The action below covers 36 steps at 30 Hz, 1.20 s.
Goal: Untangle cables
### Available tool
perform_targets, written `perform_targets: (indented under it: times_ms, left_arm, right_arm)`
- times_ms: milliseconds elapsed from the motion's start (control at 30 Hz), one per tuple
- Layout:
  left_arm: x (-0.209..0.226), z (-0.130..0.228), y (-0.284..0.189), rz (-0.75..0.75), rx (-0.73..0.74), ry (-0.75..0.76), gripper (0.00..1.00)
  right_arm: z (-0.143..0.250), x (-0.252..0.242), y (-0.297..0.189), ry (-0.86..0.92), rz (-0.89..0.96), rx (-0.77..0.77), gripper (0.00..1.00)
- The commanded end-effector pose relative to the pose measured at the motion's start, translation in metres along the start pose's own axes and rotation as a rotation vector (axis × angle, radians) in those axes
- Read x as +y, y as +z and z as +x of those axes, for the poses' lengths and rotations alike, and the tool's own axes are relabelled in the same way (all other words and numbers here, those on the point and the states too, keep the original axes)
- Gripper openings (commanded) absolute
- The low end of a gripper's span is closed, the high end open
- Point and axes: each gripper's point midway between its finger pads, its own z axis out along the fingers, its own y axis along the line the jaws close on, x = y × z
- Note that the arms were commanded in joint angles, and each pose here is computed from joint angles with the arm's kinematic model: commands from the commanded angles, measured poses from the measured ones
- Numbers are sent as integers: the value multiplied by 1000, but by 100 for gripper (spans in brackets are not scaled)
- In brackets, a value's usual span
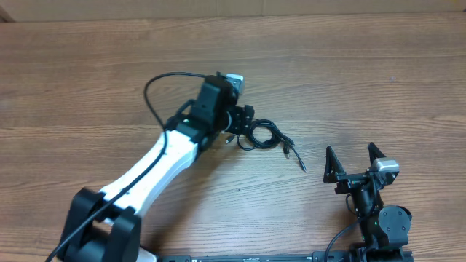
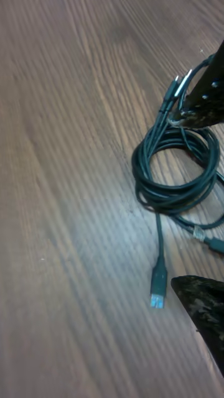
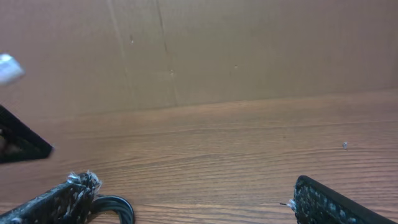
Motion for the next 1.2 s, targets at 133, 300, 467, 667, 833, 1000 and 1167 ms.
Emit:
perform_targets:
  times_ms: [133,300,467,667,833,1000,1167]
  left_arm:
    - [-8,23,36,-49,62,-1,76]
    - [-3,42,58,-95,106,-12,68]
    - [-5,48,73,-90,106,-46,67]
    - [-10,56,81,-86,119,-36,60]
    - [-8,71,90,-100,156,-29,54]
    - [-9,71,91,-97,157,-30,31]
    - [-12,73,91,-78,165,-31,18]
  right_arm:
    - [2,-3,0,-4,11,-1,100]
    - [2,-3,0,-4,11,-1,100]
    - [2,-3,0,-4,11,-1,100]
    - [2,-3,0,-4,11,-1,100]
    - [2,-3,0,-4,11,-1,100]
    - [2,-3,0,-4,11,-1,100]
    - [2,-3,0,-4,11,-1,100]
